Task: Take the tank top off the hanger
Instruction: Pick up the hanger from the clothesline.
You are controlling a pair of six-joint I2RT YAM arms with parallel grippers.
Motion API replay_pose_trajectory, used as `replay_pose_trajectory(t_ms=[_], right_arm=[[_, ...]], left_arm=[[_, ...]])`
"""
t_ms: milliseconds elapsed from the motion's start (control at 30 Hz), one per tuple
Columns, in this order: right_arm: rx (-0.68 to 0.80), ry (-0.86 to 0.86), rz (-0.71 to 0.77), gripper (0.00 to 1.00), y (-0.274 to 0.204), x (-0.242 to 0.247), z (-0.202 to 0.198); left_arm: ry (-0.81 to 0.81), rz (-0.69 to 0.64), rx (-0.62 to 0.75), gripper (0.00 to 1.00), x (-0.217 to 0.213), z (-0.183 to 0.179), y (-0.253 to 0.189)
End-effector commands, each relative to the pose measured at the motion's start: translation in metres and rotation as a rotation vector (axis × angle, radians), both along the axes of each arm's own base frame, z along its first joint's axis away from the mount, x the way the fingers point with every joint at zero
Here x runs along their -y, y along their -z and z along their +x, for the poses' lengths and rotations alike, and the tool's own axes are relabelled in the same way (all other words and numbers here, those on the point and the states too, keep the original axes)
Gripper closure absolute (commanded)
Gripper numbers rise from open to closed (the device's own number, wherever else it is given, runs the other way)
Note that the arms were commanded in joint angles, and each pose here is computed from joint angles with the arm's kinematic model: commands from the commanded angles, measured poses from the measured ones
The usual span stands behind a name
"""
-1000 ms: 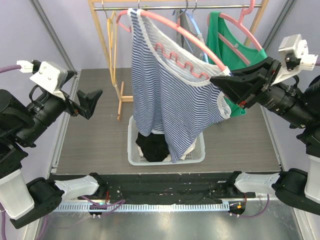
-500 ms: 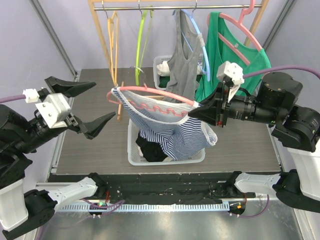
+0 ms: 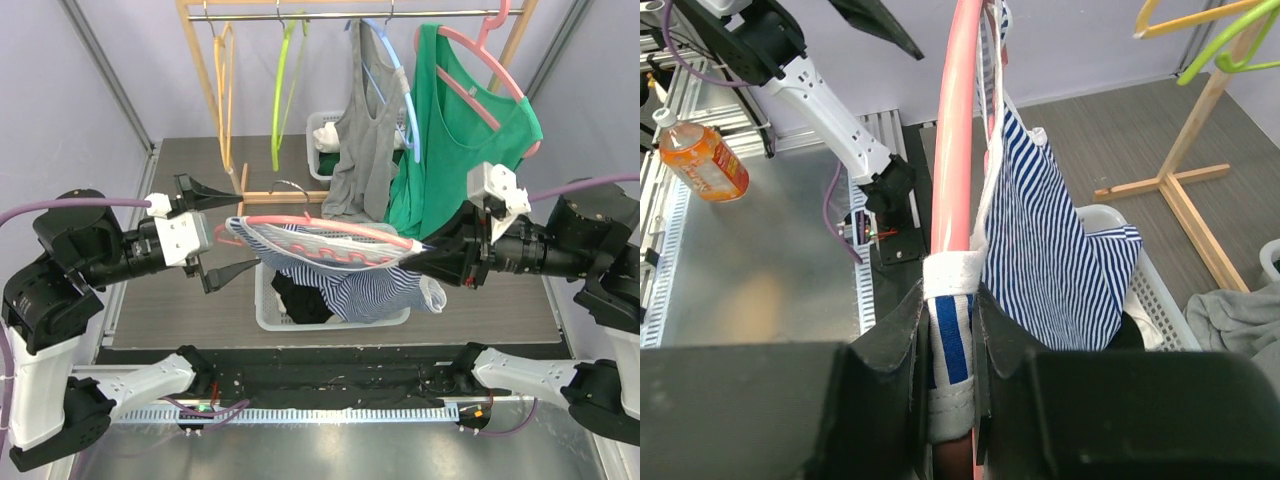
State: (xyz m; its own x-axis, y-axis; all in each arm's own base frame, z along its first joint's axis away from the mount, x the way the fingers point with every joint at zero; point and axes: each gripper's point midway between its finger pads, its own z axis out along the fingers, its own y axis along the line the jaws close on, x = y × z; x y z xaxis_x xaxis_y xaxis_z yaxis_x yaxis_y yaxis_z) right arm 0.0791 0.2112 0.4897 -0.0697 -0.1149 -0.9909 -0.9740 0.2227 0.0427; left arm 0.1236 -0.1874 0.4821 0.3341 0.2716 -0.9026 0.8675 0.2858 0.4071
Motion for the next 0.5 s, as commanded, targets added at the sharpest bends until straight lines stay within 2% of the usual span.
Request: replay_pose_trajectory(t_ms=[0, 167, 233, 267, 333, 367, 400, 467], right_arm=[[0.07, -0.031, 0.057, 0.99, -0.013, 0.002, -0.007], [0.063, -0.041, 0.039, 0.99, -0.006, -0.002, -0.005], [0.071, -0.047, 0.036, 0.99, -0.006, -0.004, -0.003], [0.074, -0.046, 0.034, 0.99, -0.007, -0.004, -0.002], [0.084, -0.045, 0.035, 0.99, -0.008, -0.005, -0.001], [0.085, -0.044, 0.033, 0.99, -0.008, -0.005, -0.001], [0.09, -0.038, 0.034, 0.99, -0.009, -0.004, 0.0], [0.1, -0.032, 0.034, 0.99, -0.01, -0.003, 0.001]], left_arm=[[0.023, -0.031, 0.048, 0.04, 0.004, 0.0, -0.012], [0.058, -0.019, 0.001, 0.1, 0.013, 0.001, -0.006], [0.094, 0.001, -0.034, 0.16, 0.018, -0.002, 0.001], [0.146, 0.051, -0.107, 0.18, 0.025, -0.006, 0.018], [0.191, 0.079, -0.141, 0.25, 0.027, -0.013, 0.015], [0.209, 0.143, -0.226, 0.27, 0.031, -0.012, 0.032], [0.232, 0.137, -0.212, 0.31, 0.03, -0.018, 0.022], [0.254, 0.178, -0.248, 0.36, 0.03, -0.019, 0.03]])
